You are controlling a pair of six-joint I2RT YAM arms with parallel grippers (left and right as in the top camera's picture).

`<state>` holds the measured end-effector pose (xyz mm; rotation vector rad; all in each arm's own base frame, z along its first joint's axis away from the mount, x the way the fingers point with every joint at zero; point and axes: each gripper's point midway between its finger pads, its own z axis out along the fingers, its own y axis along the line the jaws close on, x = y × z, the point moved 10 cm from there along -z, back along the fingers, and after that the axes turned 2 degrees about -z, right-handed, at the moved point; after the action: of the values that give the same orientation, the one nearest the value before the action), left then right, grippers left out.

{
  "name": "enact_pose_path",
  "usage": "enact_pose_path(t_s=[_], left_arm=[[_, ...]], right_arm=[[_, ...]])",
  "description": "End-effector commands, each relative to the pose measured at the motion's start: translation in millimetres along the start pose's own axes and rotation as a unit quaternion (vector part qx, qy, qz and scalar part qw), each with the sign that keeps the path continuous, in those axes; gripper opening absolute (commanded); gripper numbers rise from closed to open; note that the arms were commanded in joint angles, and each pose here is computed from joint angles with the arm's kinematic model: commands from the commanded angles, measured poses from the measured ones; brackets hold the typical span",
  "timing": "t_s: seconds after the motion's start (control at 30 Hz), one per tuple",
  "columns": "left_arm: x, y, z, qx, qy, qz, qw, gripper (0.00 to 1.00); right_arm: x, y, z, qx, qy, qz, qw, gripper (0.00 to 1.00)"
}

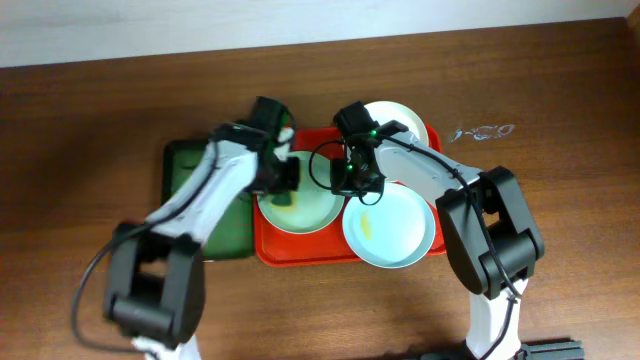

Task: Clean dirty plates on tray and stack at the side
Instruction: 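Return the sponge to the green tray and retract the left arm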

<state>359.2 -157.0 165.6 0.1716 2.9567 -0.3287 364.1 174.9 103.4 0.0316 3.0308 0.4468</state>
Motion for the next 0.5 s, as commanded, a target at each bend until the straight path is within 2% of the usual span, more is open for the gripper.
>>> enact_pose_path(t_s=[0.0, 0.1, 0.2, 0.27, 0.47], left_arm=[[-11, 18, -73, -0.062, -0.109, -0.012, 0.992, 0.00], [-3, 36, -96, -0.100, -0.121, -0.034, 0.987, 0.00], [4, 63, -98, -0.158, -0.092, -0.063, 0.981, 0.00], [9, 83, -93, -0.190, -0.066, -0.080, 0.976, 0.00], [22, 103, -54, -0.202, -0.025, -0.085, 0.975, 0.00]], right_arm=[[1, 0, 5, 0.002, 0.004, -0.006, 1.000, 0.04], [1, 0, 5, 0.002, 0.004, -0.006, 1.000, 0.04], [1, 0, 5, 0.002, 0.003, -0.006, 1.000, 0.04], [1, 1, 5, 0.002, 0.004, -0.006, 1.000, 0.04], [1, 0, 5, 0.003, 0.005, -0.006, 1.000, 0.04]])
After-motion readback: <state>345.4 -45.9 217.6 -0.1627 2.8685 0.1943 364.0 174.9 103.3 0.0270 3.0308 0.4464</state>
